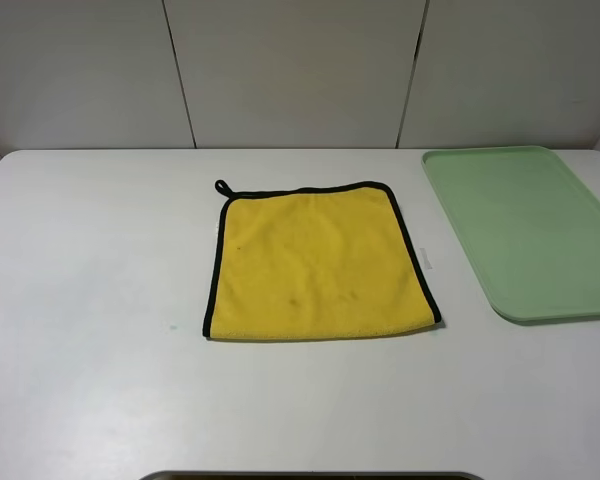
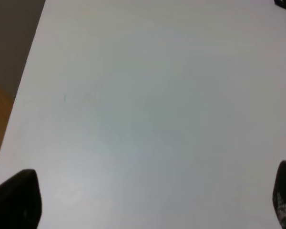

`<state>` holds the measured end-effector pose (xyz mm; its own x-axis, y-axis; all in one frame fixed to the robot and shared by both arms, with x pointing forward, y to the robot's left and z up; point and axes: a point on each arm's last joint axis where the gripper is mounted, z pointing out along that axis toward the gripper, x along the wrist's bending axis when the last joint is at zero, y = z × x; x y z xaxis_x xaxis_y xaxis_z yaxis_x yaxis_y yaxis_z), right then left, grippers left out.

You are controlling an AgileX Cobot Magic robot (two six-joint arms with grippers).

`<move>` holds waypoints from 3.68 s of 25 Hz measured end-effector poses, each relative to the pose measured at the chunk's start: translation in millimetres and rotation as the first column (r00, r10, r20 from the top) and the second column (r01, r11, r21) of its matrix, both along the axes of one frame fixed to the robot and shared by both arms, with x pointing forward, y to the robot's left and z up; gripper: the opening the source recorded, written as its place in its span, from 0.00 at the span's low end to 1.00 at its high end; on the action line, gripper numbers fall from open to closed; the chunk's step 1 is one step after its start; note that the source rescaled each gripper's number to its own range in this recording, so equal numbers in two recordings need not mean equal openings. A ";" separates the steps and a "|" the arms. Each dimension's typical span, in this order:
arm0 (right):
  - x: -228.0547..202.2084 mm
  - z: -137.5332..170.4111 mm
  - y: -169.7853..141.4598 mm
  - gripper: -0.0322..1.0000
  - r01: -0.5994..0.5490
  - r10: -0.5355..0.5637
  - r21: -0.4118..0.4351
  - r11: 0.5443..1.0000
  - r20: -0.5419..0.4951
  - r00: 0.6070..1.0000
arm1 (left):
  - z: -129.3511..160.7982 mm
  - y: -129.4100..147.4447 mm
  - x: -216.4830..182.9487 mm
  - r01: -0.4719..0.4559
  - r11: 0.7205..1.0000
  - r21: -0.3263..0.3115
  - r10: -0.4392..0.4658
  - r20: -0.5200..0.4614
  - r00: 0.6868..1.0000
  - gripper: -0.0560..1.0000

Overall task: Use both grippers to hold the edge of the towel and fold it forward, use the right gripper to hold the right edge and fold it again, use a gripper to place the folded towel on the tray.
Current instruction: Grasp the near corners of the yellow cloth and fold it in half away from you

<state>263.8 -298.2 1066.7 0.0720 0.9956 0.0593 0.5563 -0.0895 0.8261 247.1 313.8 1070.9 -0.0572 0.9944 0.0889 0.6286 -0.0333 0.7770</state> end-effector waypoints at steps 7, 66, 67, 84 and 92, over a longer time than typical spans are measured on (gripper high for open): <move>46.6 30.2 -0.7 1.00 -0.073 0.070 -0.062 0.995 -0.045 0.996 | 27.1 -2.3 41.2 0.050 0.997 0.054 -0.045 -0.100 0.994 0.97; 215.5 -129.2 199.7 1.00 -0.978 0.686 -0.206 0.039 -0.706 0.176 | -63.5 -157.4 243.2 0.973 0.218 0.074 -0.795 -0.565 0.221 0.93; 215.9 -131.6 199.9 1.00 -0.979 0.683 -0.205 0.018 -0.713 0.162 | -65.0 -158.6 243.3 0.975 0.214 0.064 -0.800 -0.561 0.212 0.92; 209.2 -176.8 166.7 1.00 -0.984 0.619 -0.142 -0.107 -0.784 0.046 | -92.7 -175.9 226.5 0.999 0.041 -0.020 -0.843 -0.537 0.024 0.91; 213.5 -176.1 166.4 1.00 -0.977 0.636 -0.175 -0.120 -0.769 0.059 | -112.1 -186.5 211.8 0.997 -0.075 0.026 -0.832 -0.552 -0.048 0.91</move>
